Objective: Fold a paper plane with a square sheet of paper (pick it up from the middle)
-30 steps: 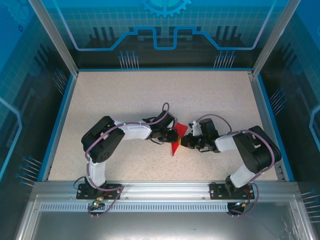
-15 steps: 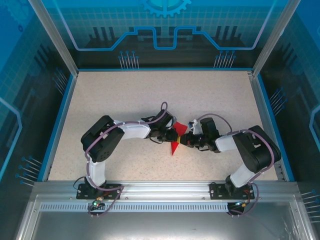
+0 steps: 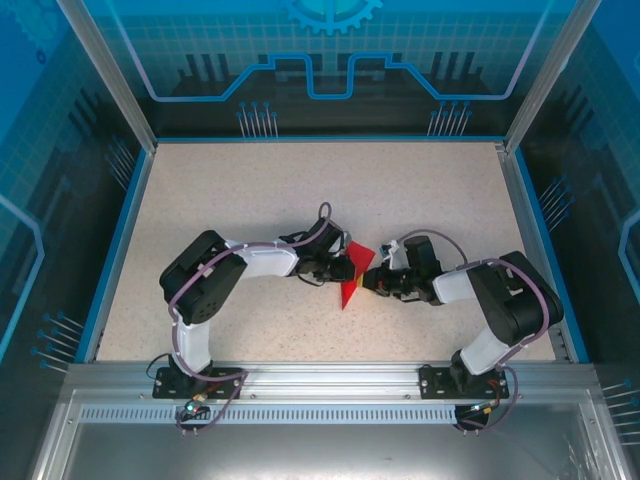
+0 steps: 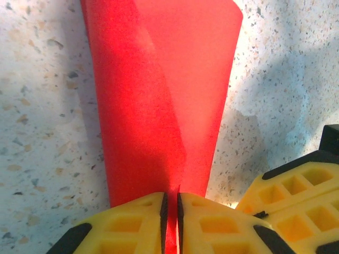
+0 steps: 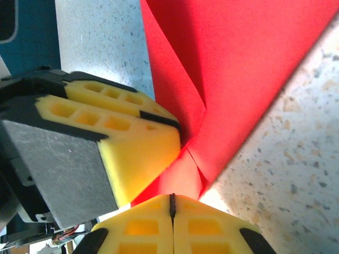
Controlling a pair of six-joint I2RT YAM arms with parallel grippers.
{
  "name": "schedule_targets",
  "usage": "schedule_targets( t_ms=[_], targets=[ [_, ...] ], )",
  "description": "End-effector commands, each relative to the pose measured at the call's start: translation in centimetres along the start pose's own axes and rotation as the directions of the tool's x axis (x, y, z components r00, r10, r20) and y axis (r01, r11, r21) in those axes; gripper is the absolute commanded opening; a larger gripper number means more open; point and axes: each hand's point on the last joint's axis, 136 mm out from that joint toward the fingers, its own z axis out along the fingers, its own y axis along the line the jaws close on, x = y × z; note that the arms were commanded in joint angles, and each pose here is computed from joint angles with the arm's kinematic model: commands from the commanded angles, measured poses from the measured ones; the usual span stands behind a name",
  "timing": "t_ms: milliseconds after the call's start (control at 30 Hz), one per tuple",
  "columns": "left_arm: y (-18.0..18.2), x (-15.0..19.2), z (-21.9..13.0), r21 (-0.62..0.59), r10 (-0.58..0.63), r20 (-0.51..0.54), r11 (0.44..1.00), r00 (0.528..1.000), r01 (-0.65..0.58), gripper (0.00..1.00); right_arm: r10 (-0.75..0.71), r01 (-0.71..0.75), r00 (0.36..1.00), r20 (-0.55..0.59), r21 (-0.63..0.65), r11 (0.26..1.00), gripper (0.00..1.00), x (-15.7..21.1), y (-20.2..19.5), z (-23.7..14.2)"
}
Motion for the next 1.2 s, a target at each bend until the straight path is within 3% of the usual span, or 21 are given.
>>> schedule_targets(
  t_ms=[0, 900, 1167],
  targets=[
    [-0.7, -0.5, -1.2, 0.029, 0.018, 0.021, 0.999, 1.0, -0.018, 0.15, 0.014, -0.014, 1.0, -0.027, 0.008, 1.0, 0.04, 0.1, -0.3, 0.0],
    [-2.6, -0.9, -1.7, 0.105, 0.016, 0.018, 0.994, 1.0, -0.018, 0.06, 0.063, -0.058, 0.996, -0.062, 0.083, 0.995, 0.02, 0.6, -2.7, 1.7],
    [-4.4, -1.3, -2.0, 0.188, 0.008, 0.024, 0.982, 1.0, -0.012, 0.02, 0.074, -0.069, 0.995, -0.064, 0.088, 0.994, 0.01, 0.7, -3.2, 1.9]
  ],
)
